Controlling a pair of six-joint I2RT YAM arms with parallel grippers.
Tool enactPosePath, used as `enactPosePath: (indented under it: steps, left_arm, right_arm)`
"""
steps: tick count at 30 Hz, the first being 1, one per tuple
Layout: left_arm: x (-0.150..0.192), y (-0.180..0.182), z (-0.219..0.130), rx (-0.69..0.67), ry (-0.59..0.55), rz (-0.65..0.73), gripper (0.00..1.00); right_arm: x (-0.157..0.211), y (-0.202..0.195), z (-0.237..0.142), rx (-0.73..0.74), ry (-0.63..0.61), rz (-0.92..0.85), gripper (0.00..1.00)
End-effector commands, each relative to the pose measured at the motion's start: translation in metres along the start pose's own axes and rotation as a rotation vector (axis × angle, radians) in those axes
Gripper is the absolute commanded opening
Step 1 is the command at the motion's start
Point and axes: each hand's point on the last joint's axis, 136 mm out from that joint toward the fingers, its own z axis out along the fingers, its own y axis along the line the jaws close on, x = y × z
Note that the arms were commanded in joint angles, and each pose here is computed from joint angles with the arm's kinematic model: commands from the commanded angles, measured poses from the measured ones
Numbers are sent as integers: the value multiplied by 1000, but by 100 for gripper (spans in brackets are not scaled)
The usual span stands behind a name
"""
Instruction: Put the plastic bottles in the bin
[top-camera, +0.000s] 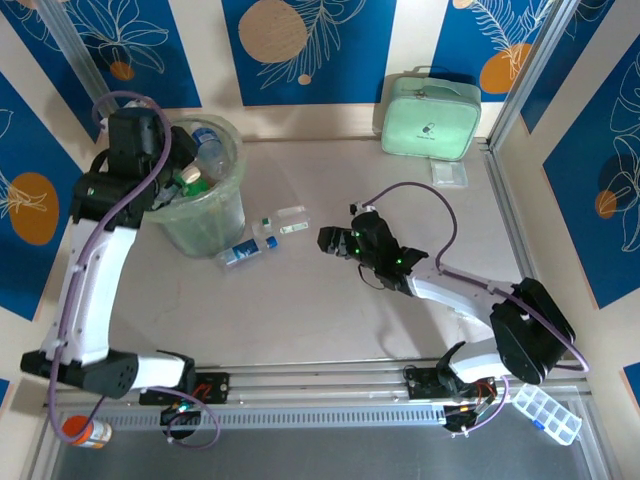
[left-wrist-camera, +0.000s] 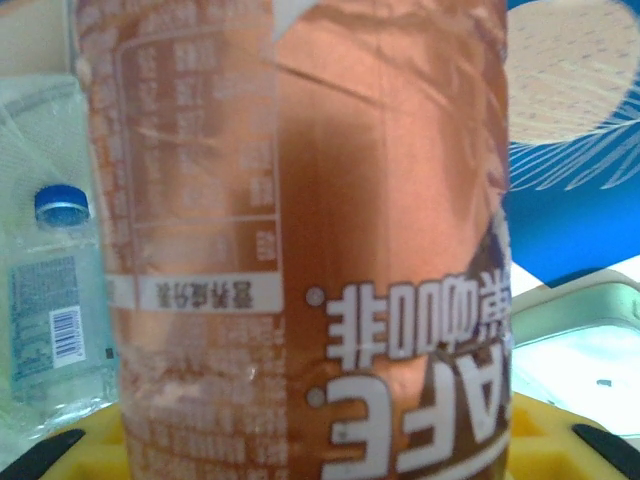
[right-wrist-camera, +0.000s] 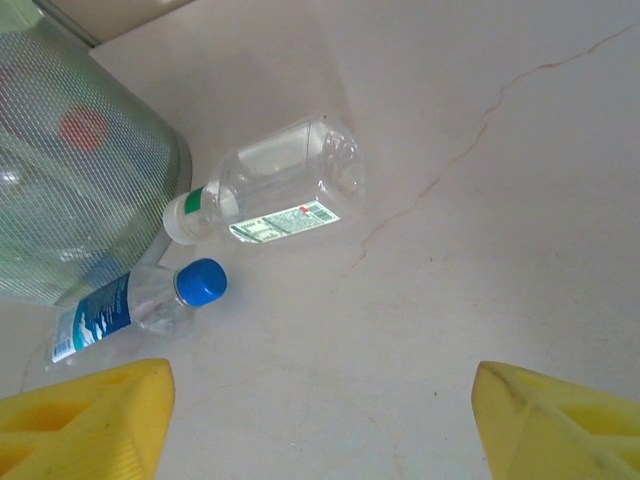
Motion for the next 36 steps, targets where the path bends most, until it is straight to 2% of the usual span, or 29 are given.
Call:
enactPosePath:
  steps: [1, 8, 15, 22, 28, 36]
  left_arm:
    - [11, 7, 25, -4, 119, -66, 40]
    - [7, 21, 81, -45, 187, -96, 43]
    - [21, 45, 108, -123, 211, -87, 48]
    - [33, 62, 119, -157, 247, -83, 59]
    - [47, 61, 128, -136, 305, -66, 65]
    - [54, 67, 126, -159, 335, -54, 86]
  right_arm:
    - [-6, 9, 1, 6, -5, -35, 79]
    - [-2, 17, 5, -3, 14, -61, 79]
    - [2, 18, 9, 17, 28, -69, 79]
    - [3, 18, 9, 27, 36, -68, 79]
    - [5, 17, 11, 34, 45, -66, 79]
    - [4, 17, 11, 38, 43, -67, 78]
